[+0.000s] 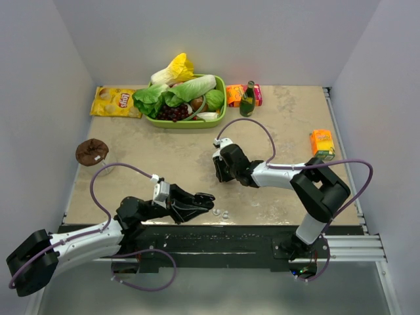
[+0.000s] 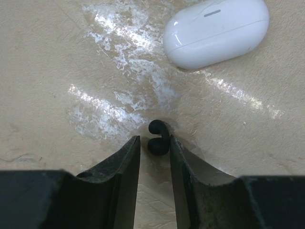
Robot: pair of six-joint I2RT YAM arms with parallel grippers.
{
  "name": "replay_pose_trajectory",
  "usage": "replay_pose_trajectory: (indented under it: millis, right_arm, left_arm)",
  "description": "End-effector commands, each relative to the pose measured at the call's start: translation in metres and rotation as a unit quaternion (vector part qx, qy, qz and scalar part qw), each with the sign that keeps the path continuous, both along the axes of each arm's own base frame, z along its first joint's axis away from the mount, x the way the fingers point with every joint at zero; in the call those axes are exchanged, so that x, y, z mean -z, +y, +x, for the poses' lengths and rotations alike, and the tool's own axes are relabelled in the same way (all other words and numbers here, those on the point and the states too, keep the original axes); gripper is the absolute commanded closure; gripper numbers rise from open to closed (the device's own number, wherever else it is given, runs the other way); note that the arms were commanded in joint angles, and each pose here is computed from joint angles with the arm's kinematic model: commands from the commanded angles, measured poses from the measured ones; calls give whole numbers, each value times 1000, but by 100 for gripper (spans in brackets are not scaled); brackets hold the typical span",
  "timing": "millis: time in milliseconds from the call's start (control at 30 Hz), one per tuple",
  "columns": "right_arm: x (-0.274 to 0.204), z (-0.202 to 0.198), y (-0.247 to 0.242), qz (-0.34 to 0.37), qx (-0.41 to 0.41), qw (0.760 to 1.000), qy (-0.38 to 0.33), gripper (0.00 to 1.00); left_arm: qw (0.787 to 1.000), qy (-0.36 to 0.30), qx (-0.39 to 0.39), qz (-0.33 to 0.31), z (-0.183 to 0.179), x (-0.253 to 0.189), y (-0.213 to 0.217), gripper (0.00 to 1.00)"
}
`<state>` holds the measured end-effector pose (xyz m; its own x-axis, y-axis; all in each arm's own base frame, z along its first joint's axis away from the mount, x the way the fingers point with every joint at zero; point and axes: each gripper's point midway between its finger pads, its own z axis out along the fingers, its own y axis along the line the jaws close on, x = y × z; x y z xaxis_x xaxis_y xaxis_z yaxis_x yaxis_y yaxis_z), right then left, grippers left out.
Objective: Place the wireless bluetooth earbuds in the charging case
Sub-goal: Pick up the earbud from the center of the board.
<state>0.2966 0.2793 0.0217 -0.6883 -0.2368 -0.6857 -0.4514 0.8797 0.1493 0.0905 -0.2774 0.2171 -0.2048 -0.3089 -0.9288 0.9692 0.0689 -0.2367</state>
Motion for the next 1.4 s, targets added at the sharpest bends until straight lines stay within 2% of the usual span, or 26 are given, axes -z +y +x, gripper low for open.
replay_pose_trajectory:
  millis: [0,133,300,333,467,567,867,1367]
  right_arm:
    - [-10,3,-8,-4,11,1000,-15,67]
    - [-12,2,-6,-2,10,1000,-17,79]
    - [-17,3,-5,5,9,1000,-20,87]
    - [-17,3,-5,6,7,1000,-22,87]
    - [-20,3,-3,11,5,1000,-23,61]
    - [-23,5,-2,12,7,1000,-26,57]
    - [-22,8,1,14,5,1000,-24,57]
    - [-23,12,4,20,-1,1000,-23,73]
  left_arm:
    - [1000,2,3,8,-8,24,8,100]
    - [1000,3,4,9,-8,24,8,100]
    - [1000,2,6,6,-8,23,8,100]
    - [1000,2,6,6,-8,23,8,100]
    - [1000,2,8,7,-9,23,7,100]
    - [1000,3,7,8,-8,23,7,100]
    - [1000,4,7,9,-9,24,7,100]
    - [1000,5,10,10,-9,25,7,100]
